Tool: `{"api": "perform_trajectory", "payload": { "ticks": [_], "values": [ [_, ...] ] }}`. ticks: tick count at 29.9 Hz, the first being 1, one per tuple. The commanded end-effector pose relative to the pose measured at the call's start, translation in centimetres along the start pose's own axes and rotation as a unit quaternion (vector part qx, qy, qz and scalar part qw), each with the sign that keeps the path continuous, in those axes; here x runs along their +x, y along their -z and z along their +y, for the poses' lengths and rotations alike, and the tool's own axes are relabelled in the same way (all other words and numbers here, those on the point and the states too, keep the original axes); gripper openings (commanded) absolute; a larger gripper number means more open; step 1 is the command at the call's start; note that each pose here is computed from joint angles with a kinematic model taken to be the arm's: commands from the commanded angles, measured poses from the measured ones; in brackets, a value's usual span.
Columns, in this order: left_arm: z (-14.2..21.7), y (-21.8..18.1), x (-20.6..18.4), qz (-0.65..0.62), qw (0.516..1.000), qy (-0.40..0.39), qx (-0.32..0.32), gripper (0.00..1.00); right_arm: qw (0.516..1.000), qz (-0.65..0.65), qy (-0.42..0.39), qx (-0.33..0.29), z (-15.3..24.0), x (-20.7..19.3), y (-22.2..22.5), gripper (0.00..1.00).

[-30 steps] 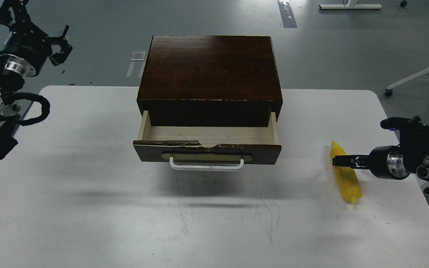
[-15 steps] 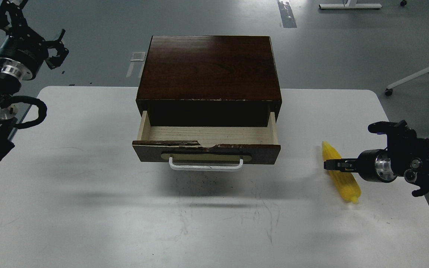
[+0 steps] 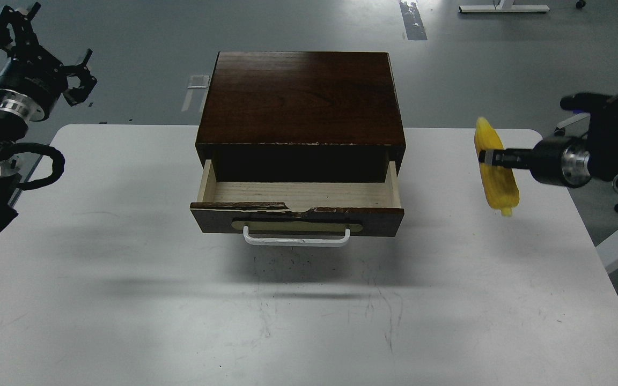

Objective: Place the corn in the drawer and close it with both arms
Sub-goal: 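Lift the corn with the right gripper over the wooden box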

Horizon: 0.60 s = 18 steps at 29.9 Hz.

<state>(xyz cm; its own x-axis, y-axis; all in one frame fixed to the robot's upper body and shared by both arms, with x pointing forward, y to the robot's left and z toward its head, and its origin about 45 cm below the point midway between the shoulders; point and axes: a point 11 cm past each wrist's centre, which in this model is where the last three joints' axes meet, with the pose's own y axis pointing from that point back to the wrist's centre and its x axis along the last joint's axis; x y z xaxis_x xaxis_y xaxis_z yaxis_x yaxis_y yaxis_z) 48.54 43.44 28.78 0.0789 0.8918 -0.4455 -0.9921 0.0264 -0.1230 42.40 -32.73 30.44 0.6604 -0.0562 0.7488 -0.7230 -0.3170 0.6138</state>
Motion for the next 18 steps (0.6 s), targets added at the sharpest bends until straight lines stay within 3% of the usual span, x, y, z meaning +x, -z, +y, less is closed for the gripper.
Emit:
{"api": "perform_trajectory", "payload": {
  "ticks": [1,7,14,18],
  "values": [
    [0.1,0.1,0.1,-0.007,1.000,0.001,0.005,0.98,0.996,0.053,-0.055,0.050,2.3,5.9,5.3,0.17],
    [-0.1,-0.9,0.2,-0.013,1.000,0.001,-0.002,0.98,0.967,0.215,-0.093,0.097,2.6,10.1,13.8,0.17],
    [0.2,-1.0,0.6,-0.023,1.000,-0.002,0.000,0.98,0.906,0.381,-0.073,0.168,-0.2,7.4,24.5,0.16],
    [0.4,-1.6,1.2,-0.028,1.000,-0.008,-0.004,0.98,0.868,0.454,-0.058,0.192,-1.2,4.9,27.2,0.16]
  ]
}}
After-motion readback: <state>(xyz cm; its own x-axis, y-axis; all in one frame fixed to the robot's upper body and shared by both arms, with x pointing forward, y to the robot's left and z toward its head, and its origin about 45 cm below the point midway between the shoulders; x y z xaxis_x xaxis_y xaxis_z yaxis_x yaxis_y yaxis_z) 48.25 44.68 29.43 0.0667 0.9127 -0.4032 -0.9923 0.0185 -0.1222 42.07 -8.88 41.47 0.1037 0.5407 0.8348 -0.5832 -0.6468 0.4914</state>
